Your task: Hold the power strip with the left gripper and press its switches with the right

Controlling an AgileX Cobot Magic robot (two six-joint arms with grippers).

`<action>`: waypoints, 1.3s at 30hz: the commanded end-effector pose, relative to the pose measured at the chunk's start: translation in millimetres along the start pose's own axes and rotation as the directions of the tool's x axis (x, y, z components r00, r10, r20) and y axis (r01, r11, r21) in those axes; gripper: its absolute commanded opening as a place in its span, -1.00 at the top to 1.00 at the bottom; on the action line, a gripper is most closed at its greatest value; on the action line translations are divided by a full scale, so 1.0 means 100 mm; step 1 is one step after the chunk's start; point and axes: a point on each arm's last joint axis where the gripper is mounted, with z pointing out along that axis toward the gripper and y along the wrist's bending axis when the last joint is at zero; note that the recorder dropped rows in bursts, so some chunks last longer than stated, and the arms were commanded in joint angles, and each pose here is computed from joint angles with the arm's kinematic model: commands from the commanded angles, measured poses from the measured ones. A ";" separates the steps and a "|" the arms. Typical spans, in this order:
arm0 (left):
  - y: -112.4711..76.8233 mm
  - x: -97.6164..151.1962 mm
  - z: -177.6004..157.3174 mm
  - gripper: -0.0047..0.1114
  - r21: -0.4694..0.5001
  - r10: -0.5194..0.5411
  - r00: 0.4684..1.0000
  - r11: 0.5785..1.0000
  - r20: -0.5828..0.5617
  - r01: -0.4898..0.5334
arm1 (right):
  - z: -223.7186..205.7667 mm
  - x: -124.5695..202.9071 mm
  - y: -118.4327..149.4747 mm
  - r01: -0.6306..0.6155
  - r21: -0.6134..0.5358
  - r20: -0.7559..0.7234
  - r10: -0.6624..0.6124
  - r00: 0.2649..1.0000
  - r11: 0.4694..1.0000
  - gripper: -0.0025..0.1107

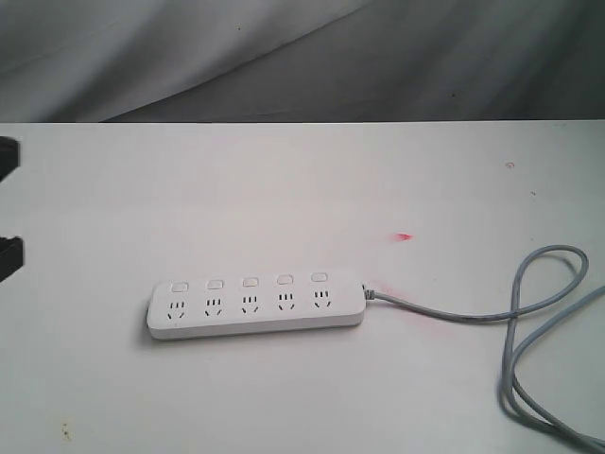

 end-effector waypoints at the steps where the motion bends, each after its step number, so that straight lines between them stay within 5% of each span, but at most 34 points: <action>1: 0.09 0.18 -0.30 0.92 -0.148 -0.090 0.993 0.984 0.080 0.101 | 0.00 0.00 0.00 -0.003 0.005 0.011 0.003 1.000 1.000 0.96; 18: 0.01 0.22 -0.41 0.92 -0.067 -0.055 0.985 0.995 0.163 0.067 | 0.00 0.00 0.00 -0.003 0.005 0.011 0.003 1.000 1.000 0.96; 29: 0.02 0.57 -0.57 0.92 -0.105 -0.124 0.992 0.987 -0.008 0.123 | 0.00 0.00 0.00 -0.003 0.005 0.011 0.003 1.000 1.000 0.96; 39: -0.06 0.87 -0.67 0.92 -0.100 -0.129 0.992 0.987 -0.007 0.127 | 0.00 0.00 0.00 -0.003 0.005 0.011 0.003 1.000 1.000 0.96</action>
